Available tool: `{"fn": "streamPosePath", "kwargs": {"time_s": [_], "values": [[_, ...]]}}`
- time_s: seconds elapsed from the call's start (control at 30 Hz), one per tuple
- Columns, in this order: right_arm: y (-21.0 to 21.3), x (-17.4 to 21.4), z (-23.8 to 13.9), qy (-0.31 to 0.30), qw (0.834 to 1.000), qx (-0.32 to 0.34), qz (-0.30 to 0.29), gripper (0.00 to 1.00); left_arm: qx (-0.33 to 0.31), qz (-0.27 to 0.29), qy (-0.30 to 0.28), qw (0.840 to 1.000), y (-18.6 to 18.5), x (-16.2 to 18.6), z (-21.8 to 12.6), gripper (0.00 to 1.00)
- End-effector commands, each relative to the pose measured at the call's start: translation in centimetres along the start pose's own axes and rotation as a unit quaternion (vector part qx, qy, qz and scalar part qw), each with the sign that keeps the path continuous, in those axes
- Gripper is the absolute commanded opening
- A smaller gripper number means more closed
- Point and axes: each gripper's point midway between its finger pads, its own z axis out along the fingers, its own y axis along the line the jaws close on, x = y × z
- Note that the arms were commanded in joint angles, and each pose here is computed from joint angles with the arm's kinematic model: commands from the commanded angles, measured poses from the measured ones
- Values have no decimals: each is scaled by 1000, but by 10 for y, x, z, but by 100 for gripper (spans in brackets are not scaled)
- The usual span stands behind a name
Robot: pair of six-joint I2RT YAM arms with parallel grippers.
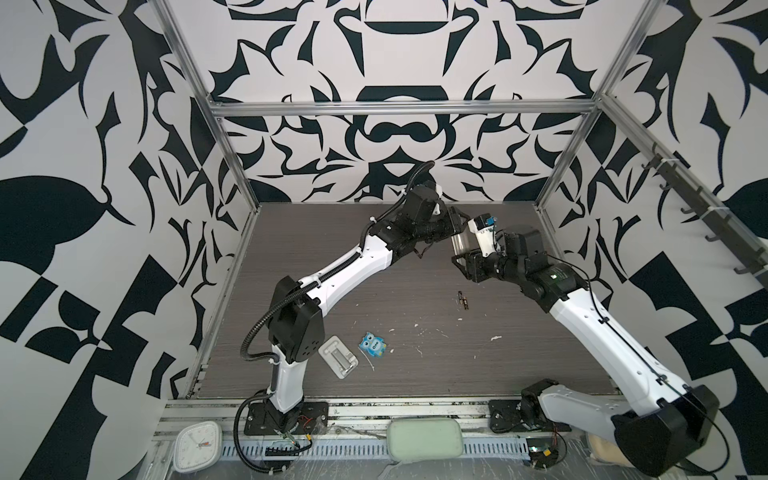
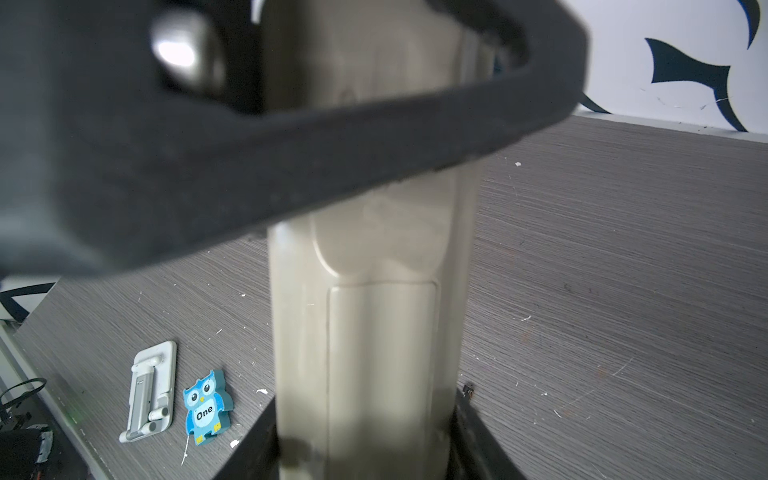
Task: Load the batteries into the remote control
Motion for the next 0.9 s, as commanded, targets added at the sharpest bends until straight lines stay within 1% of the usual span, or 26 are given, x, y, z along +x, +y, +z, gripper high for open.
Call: {"fn": "streamPosePath", "kwargs": {"time_s": [0.0, 0.17, 0.3, 0.43, 0.67, 0.73, 0.8, 0.87], "values": [[7, -24, -7, -38, 999, -8, -12, 0, 7, 5, -1, 1000, -5, -2, 3, 44], [7, -23, -6, -37, 999, -6, -12, 0, 6, 4, -1, 1000, -4, -2, 3, 33], [6, -23, -6, -37, 999, -4, -11, 0, 9, 4, 2, 1000, -6, -1, 4, 31], [7, -24, -6, -38, 999, -7, -10, 0, 9, 5, 2, 1000, -7, 0, 4, 25], [12, -24, -8, -39, 999, -18, -11, 0, 11, 8, 2, 1000, -9, -1, 4, 17], [15, -25, -9, -41, 999, -25, -11, 5, 11, 8, 2, 1000, -8, -1, 5, 16], [18, -24, -10, -41, 998, -35, -13, 19, 11, 11, 3, 1000, -9, -1, 4, 14], [21, -23, -12, -43, 998, -42, -14, 31, 8, 13, 3, 1000, -8, -1, 3, 12]]}}
